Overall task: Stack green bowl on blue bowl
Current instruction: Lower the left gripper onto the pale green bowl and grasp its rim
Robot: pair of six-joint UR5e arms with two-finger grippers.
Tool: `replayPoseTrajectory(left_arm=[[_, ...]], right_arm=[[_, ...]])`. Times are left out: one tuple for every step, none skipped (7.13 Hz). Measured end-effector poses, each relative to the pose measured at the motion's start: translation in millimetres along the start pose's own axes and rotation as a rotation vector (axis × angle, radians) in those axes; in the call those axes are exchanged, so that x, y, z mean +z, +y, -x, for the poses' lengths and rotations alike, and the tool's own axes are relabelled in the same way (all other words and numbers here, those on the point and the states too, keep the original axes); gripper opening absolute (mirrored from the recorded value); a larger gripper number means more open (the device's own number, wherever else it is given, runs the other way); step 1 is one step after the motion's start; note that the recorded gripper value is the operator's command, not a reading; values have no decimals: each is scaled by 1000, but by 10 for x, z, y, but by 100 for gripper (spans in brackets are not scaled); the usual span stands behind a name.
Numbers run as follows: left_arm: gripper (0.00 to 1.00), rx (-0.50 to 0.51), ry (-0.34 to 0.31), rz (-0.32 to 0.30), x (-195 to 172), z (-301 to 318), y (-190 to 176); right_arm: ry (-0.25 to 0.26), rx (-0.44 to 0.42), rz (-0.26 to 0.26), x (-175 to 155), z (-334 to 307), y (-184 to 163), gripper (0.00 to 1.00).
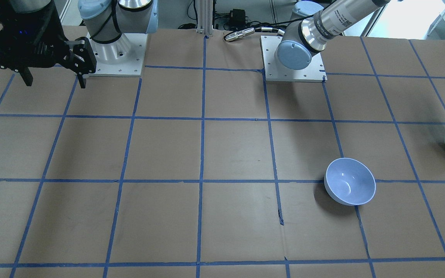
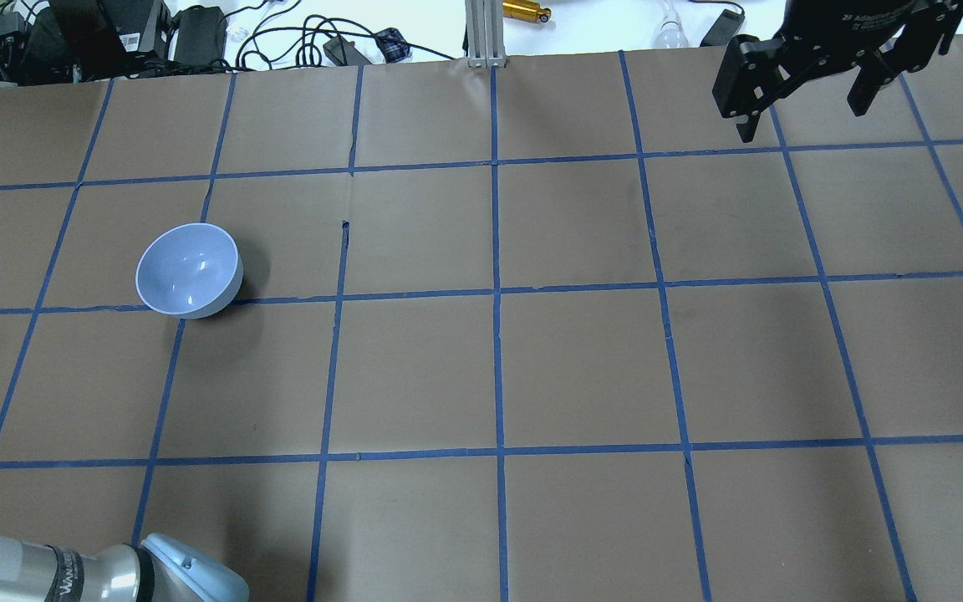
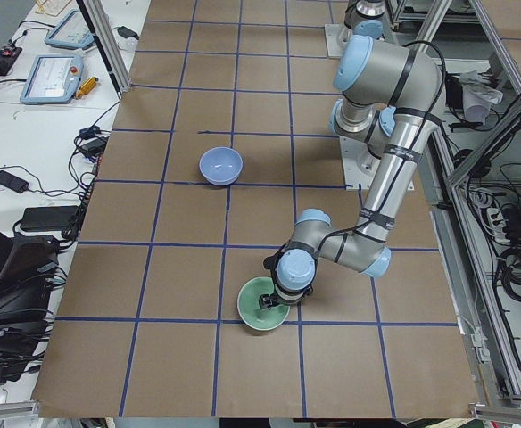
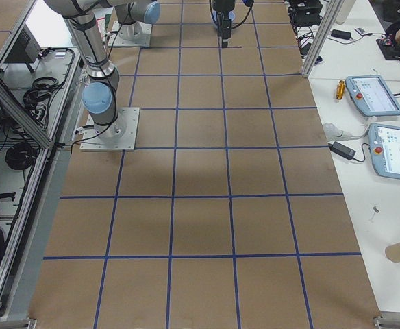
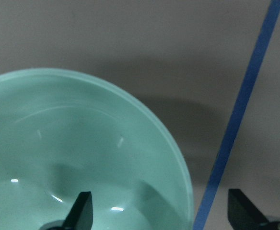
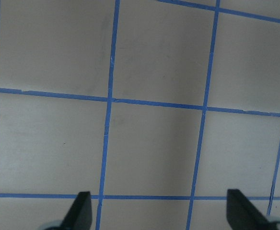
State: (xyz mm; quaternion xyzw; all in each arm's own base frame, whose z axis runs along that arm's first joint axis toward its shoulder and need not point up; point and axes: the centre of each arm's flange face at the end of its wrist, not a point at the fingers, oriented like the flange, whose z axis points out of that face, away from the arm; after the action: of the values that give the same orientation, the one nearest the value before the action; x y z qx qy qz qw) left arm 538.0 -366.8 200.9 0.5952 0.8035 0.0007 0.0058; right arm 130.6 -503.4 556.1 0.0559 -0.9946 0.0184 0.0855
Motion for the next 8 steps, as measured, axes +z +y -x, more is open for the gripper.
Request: replayPoseTrajectory(left_arm=[[67,-1,2,-1,18,0,5],[19,-2,5,1,23,-1,13],[0,-1,8,6,29,1,23],[0,-2,11,13,31,2,37],[0,-4,19,23,27,-3,47],[0,-4,28,32,25,-11,54],[0,-5,32,37,14,-19,53],[0,-5,35,40,5,-28,48]], right_arm=[[0,0,0,0,1,0,100],[0,0,0,0,0,0,100],[0,1,0,0,-3,0,100],[0,1,0,1,-4,0,100],[0,0,0,0,-2,0,100],[0,0,0,0,0,0,100],[0,0,0,0,1,0,100],[0,0,0,0,1,0,100]])
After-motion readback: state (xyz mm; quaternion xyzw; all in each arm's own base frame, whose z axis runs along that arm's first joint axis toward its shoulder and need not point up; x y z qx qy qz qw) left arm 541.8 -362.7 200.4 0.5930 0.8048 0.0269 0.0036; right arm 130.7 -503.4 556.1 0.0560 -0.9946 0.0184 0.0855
